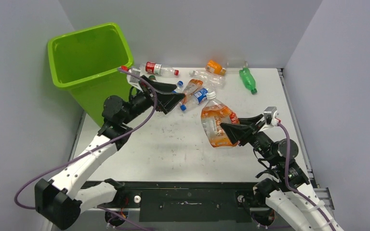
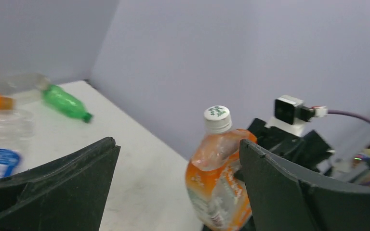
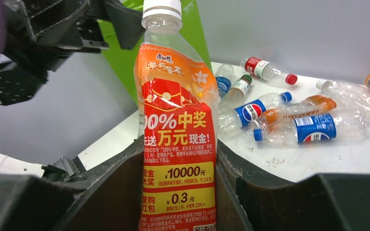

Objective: Put the plastic bottles in the bin
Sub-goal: Place the plastic bottle in the trash bin.

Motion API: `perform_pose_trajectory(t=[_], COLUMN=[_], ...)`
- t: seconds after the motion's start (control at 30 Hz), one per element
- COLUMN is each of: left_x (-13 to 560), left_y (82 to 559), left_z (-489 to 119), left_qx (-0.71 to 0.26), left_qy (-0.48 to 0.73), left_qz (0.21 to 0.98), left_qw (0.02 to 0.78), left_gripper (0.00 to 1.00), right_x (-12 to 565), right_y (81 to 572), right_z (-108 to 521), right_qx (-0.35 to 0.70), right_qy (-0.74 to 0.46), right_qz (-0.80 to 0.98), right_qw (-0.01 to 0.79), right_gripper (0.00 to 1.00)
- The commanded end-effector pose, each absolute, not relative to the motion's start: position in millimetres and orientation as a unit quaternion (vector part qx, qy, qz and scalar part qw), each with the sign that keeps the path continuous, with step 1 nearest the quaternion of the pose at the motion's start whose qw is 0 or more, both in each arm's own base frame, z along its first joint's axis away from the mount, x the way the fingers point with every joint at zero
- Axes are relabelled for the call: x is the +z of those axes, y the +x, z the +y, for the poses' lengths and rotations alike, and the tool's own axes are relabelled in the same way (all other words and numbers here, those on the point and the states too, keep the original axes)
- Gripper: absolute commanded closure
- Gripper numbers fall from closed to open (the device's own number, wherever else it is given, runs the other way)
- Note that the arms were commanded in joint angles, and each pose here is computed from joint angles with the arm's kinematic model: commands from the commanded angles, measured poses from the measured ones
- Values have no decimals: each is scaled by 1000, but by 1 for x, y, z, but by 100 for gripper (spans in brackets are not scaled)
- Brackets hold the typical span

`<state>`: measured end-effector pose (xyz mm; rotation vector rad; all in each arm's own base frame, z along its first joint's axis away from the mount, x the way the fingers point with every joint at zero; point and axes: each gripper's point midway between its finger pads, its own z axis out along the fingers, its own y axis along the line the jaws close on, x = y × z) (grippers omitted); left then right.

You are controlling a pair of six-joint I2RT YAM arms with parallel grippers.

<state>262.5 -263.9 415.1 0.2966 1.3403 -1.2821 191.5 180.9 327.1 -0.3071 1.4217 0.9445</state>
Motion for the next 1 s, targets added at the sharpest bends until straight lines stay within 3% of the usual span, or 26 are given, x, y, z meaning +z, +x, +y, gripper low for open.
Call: perform_pose_trajectory(t=[0.0,0.17,0.47,0.87,0.97], left_x=[472,466,461,446,446], left_y=[210,207,222,241,236], left_z=[-292,-323,-346,-354,-356], left_qx=[-719,-694,-658,-599,-605], left_qy=[157,176,162,146,154], left_qz=[489,520,561,602,598], left_qw=[468,466,475,508,503], left_gripper=[4,0,26,25,36], right_x=[364,363,358,359,356], right_y=[186,188,190,186,186], right_z=[181,185,196,205,205], right_qx=[435,443,459,462,461], right_qy=[-143,-142,-144,-153,-152], right_qz=[563,561,562,561,564], right_qw=[688,685,672,669,667], right_gripper=[95,95,95,95,95])
